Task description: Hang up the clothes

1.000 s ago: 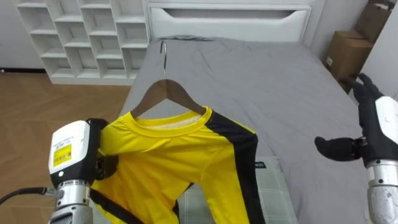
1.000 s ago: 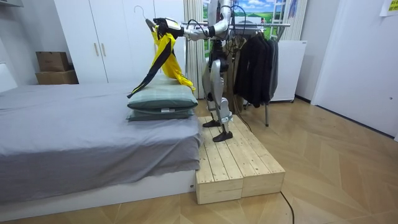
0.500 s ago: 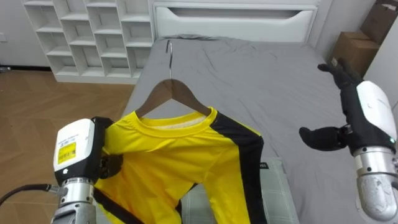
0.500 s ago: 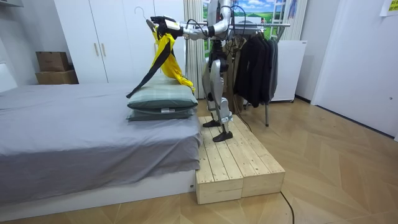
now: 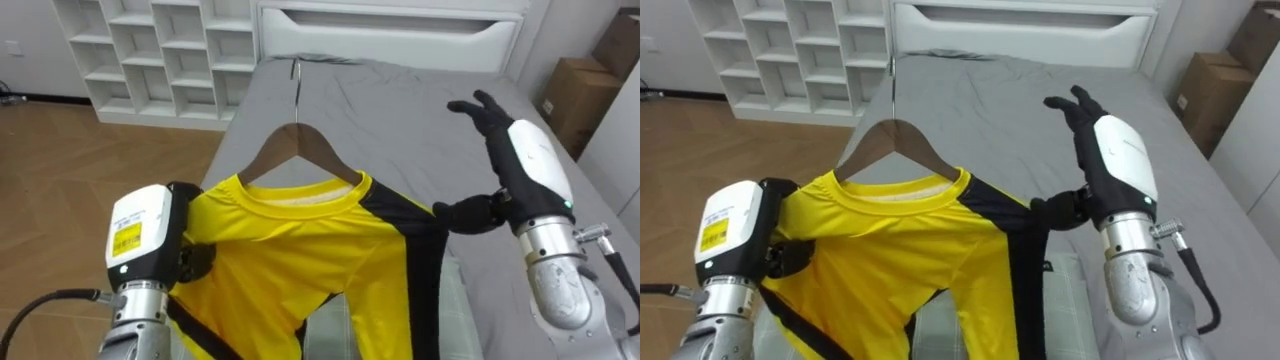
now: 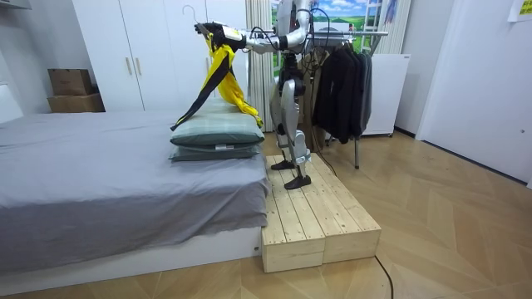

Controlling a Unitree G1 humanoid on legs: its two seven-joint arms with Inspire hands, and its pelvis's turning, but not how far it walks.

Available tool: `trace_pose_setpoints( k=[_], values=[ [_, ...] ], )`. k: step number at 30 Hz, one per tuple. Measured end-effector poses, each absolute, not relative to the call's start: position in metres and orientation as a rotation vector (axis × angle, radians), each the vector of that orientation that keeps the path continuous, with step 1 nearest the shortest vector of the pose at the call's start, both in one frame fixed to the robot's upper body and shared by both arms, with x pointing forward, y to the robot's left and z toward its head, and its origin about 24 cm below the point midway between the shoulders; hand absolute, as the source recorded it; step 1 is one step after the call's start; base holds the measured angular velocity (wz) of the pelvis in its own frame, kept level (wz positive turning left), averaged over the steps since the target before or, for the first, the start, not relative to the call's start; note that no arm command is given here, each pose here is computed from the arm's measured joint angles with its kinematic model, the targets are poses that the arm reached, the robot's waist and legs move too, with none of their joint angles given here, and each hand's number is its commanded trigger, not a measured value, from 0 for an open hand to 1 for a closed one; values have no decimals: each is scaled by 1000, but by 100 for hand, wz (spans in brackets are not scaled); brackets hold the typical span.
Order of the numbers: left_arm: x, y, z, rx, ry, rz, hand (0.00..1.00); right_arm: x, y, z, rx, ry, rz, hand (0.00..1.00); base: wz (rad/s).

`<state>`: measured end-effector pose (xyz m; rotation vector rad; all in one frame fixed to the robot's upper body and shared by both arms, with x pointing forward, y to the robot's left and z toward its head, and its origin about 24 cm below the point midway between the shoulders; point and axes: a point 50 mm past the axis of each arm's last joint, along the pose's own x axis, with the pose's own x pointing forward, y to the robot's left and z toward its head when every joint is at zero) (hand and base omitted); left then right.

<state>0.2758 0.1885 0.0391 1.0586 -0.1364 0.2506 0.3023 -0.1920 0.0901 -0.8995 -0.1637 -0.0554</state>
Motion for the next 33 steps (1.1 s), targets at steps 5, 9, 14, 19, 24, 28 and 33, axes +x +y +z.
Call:
trace_pose_setpoints(
  k=[5, 9, 14, 19, 24, 28, 33],
  values=[
    [278, 185, 41, 1054, -145, 250, 100, 303, -190, 84, -888, -133, -29, 0, 5],
    [278, 186, 41, 1057, -141, 253, 100, 308, -188, 84, -885, -126, -18, 0, 6],
    [280, 185, 44, 1069, -147, 256, 100, 308, -187, 82, -877, -117, -9, 0, 11],
    [284, 182, 53, 1120, -199, 263, 100, 309, -186, 72, -846, -79, 6, 0, 3],
    [286, 183, 56, 1117, -201, 281, 100, 309, -183, 66, -802, -57, 15, 0, -2],
    [286, 182, 56, 1115, -201, 281, 100, 309, -183, 66, -801, -57, 16, 0, 0],
    [286, 181, 55, 1107, -194, 288, 100, 309, -179, 63, -801, -51, 28, 0, 0]
  ],
)
